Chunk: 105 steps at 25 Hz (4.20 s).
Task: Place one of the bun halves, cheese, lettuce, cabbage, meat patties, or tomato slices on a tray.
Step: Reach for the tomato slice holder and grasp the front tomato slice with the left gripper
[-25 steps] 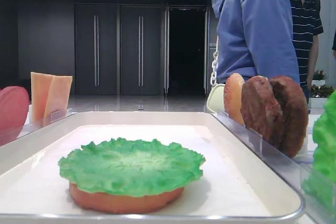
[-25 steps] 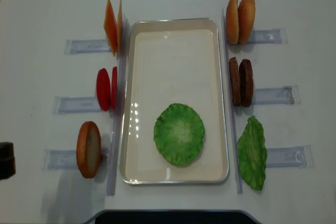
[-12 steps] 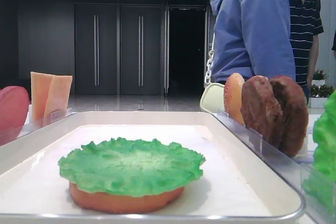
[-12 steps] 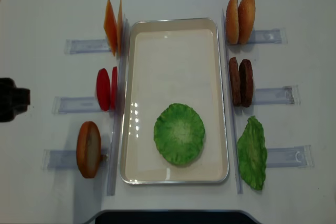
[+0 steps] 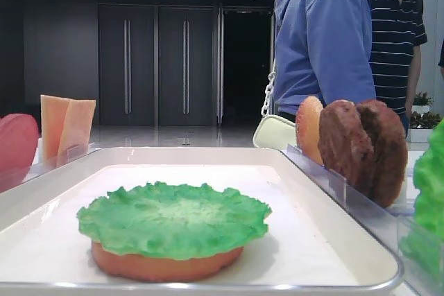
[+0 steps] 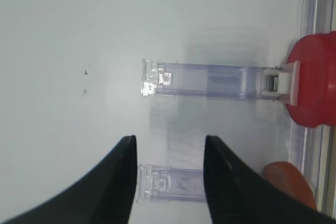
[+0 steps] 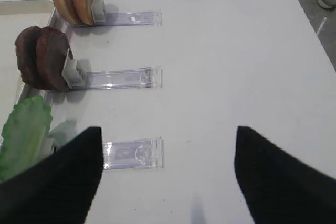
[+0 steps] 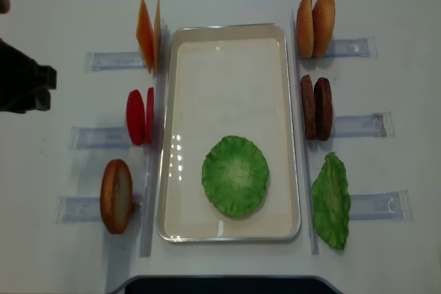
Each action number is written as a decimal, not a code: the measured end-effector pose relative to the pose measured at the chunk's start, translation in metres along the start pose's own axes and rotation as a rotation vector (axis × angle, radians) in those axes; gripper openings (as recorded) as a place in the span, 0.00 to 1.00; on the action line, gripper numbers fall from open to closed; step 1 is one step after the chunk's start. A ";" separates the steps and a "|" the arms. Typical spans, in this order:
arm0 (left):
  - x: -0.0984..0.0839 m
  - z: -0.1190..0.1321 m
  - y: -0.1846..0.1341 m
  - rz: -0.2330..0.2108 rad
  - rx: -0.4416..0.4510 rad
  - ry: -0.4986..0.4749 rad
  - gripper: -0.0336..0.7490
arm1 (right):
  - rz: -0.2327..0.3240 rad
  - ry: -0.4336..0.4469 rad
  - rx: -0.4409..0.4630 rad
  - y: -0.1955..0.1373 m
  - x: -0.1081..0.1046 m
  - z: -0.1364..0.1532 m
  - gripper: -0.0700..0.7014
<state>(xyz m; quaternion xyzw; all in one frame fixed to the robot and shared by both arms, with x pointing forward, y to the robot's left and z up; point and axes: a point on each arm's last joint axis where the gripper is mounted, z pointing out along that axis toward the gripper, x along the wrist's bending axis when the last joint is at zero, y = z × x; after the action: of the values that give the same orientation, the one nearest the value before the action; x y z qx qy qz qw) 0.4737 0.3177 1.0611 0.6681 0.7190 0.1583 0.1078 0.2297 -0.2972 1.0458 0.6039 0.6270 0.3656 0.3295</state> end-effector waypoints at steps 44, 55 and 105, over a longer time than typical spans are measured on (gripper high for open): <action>-0.148 0.032 0.000 0.065 0.051 -0.103 0.46 | 0.000 0.001 0.000 0.000 0.000 0.000 0.77; -0.153 0.038 0.000 0.029 0.044 -0.082 0.46 | 0.000 0.001 0.000 0.000 0.000 0.000 0.77; -0.171 0.096 0.015 0.121 0.146 0.085 0.11 | 0.000 0.001 0.000 0.000 0.000 0.000 0.77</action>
<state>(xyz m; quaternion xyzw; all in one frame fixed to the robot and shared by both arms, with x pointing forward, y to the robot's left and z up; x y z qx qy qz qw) 0.5374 0.1565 0.9687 0.7091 0.6908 0.1401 0.0186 0.2297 -0.2971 1.0458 0.6038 0.6270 0.3659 0.3291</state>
